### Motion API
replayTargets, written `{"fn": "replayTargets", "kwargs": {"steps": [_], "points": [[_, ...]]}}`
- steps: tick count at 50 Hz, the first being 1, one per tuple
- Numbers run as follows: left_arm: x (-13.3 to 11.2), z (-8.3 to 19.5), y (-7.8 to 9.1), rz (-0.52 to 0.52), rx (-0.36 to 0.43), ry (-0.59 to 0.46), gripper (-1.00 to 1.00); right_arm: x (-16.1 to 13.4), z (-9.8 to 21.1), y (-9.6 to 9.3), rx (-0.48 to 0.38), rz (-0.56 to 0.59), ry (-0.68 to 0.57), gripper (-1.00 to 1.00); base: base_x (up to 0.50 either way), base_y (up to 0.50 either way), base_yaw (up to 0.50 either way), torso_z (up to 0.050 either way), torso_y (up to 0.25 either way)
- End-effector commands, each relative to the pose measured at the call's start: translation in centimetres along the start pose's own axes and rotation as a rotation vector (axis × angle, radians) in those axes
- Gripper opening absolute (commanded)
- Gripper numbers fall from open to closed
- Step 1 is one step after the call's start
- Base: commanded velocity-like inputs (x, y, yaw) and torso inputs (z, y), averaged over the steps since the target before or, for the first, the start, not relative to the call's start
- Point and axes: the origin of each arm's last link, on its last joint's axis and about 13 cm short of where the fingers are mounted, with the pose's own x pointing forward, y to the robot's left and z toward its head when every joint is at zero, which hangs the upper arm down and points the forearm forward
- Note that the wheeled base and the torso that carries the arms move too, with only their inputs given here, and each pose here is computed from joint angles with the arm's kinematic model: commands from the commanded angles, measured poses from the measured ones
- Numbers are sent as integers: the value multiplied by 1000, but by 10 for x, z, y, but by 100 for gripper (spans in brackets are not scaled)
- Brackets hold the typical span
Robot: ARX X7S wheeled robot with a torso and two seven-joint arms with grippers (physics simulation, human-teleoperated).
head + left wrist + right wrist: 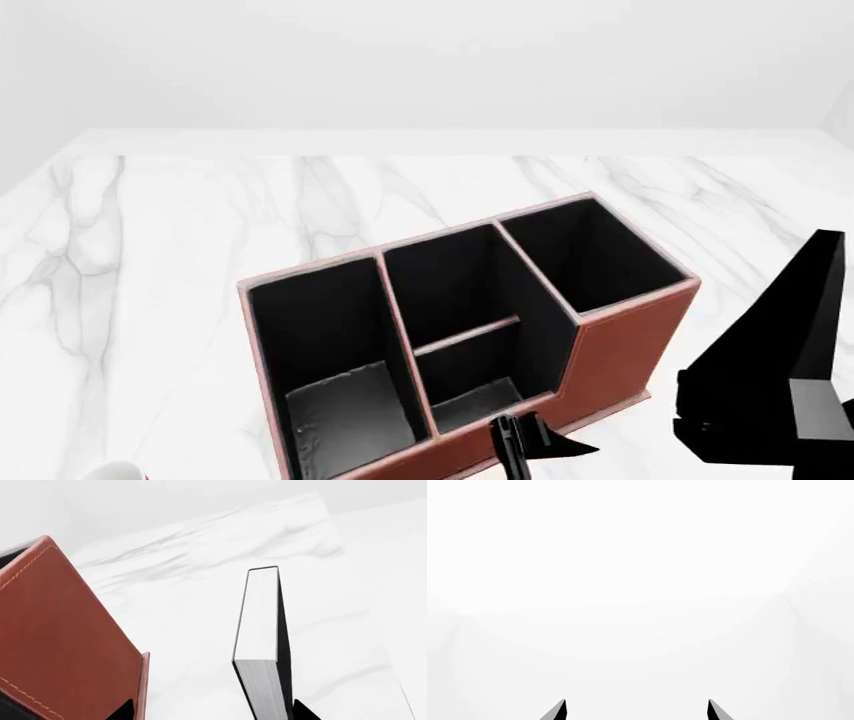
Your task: Pick up the book and place it in the back compartment of the caddy.
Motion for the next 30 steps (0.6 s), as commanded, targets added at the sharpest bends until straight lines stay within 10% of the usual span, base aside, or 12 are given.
{"fn": "replayTargets", "kwargs": {"steps": [1, 30], "points": [[6, 7, 0, -2, 12, -29, 100, 0, 0, -1, -23, 5, -8, 100, 0, 0, 0, 0, 0], [16, 25, 3, -11, 15, -86, 100, -2, -1, 0, -12, 9, -1, 100, 0, 0, 0, 0, 0]]}}
